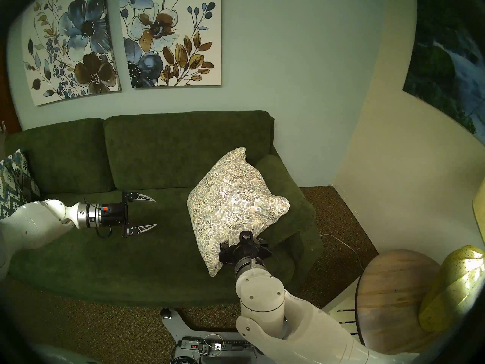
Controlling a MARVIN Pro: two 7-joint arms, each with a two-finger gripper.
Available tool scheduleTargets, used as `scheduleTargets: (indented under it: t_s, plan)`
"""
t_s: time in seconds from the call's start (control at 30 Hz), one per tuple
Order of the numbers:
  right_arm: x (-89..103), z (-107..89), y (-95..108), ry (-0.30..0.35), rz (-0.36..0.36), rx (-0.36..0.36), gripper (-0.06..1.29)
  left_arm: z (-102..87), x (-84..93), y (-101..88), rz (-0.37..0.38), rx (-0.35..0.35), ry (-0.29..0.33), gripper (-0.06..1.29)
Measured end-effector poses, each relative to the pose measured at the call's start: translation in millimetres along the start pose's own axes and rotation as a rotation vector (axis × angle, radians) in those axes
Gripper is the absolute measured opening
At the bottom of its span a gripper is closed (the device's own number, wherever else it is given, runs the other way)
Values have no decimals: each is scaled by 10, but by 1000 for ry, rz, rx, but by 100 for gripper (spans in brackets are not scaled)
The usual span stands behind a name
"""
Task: Fix throw pillow on sofa
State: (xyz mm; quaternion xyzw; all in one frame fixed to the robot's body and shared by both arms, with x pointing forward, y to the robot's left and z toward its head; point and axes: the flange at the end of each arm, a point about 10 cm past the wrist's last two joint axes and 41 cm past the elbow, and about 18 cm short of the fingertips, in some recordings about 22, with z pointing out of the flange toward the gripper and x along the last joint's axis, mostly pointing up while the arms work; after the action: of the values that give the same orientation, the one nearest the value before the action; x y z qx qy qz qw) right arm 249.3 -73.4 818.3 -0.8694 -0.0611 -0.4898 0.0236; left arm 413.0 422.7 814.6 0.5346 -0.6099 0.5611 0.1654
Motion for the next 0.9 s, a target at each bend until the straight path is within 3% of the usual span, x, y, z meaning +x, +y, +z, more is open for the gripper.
scheduleTargets:
  t_s: [0.57,0.7,0.9]
  plan:
    - [381,-520,342,123,-146,-30,121,-5,8,3,3,-5,0,123]
    - [396,-610,383,116,-188,12,121,-7,9,1,3,-4,0,124]
    - [267,-659,419,61,-238,93,121,-13,7,-2,2,-2,-1,123]
